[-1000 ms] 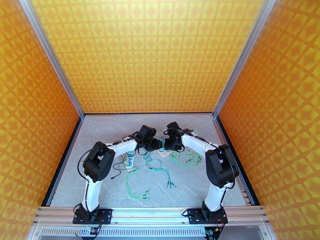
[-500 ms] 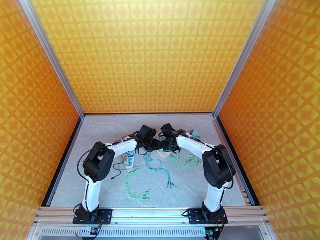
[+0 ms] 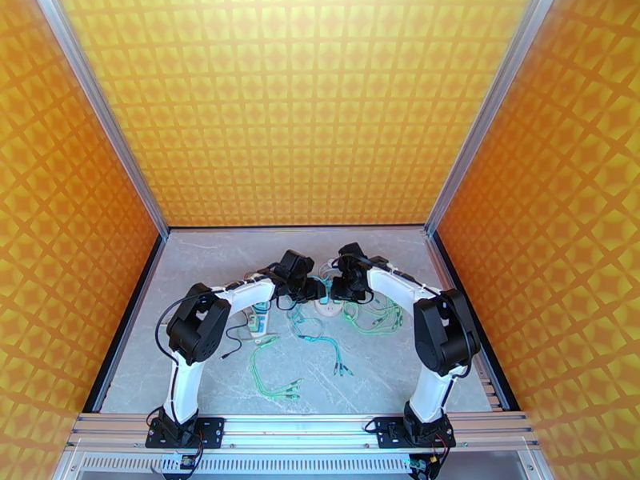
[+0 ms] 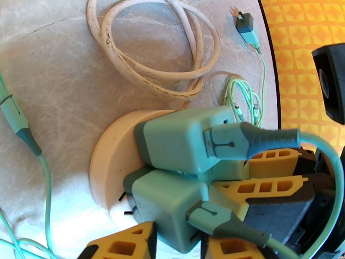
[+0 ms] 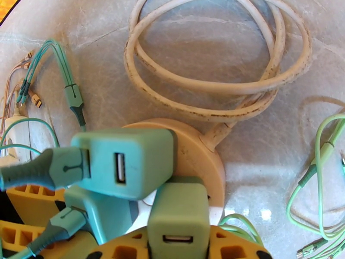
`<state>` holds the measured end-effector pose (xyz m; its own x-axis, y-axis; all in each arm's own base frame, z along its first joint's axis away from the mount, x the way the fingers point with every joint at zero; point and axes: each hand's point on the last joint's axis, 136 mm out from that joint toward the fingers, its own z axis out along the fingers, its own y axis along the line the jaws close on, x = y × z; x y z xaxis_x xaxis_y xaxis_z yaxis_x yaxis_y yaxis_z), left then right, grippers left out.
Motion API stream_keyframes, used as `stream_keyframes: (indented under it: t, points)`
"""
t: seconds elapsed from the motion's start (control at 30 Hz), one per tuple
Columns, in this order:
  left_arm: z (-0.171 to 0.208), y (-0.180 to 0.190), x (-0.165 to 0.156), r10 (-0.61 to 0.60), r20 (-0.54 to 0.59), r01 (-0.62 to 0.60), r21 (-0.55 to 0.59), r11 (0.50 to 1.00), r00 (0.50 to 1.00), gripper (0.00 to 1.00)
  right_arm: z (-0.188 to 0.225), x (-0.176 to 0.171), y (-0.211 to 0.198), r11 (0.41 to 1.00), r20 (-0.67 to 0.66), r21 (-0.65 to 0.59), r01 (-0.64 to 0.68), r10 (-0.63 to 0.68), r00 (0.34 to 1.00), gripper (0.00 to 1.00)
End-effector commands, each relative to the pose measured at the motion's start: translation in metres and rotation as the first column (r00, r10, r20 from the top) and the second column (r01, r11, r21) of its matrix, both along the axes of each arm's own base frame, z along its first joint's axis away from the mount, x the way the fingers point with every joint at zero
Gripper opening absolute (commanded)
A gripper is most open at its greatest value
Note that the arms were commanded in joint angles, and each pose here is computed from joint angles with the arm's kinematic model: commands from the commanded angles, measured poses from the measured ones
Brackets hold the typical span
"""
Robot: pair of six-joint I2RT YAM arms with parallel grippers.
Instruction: Pull the plug off the socket
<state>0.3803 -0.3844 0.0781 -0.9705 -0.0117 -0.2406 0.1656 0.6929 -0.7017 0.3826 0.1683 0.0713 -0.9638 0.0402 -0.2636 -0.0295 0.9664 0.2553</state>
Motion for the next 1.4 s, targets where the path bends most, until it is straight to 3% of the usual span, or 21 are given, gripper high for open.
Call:
stream_keyframes:
  t: [0.0,0.33,0.53,1.0,1.17,1.37]
  points:
    - [-0.105,0.049,-0.049,0.046,-0.230,0.027,0.304,0.952,0.972,0.30,0.031,0.001,0.019,0.998,0.065,0.060,-0.032,0.028,0.997,0.10]
    - [-0.108,0.047,-0.046,0.038,-0.237,0.039,0.312,0.949,0.971,0.30,0.021,-0.022,0.072,0.975,0.044,-0.086,-0.205,0.210,0.977,0.11]
    - [-0.111,0.040,-0.058,0.016,-0.247,0.067,0.322,0.944,0.969,0.30,0.025,-0.019,0.064,0.972,0.058,-0.119,-0.203,0.211,0.976,0.10]
    - [-0.119,0.047,-0.065,0.025,-0.264,0.071,0.348,0.935,0.964,0.30,0.046,0.004,0.013,0.991,0.067,0.132,-0.010,0.001,0.998,0.10]
    - [-0.118,0.043,-0.065,0.013,-0.262,0.081,0.347,0.934,0.965,0.29,0.042,0.003,0.021,0.989,0.052,0.149,-0.009,0.001,0.999,0.10]
    - [-0.120,0.038,-0.067,-0.006,-0.265,0.103,0.353,0.930,0.964,0.30,0.037,-0.009,0.044,0.994,0.026,0.058,-0.090,0.088,0.996,0.10]
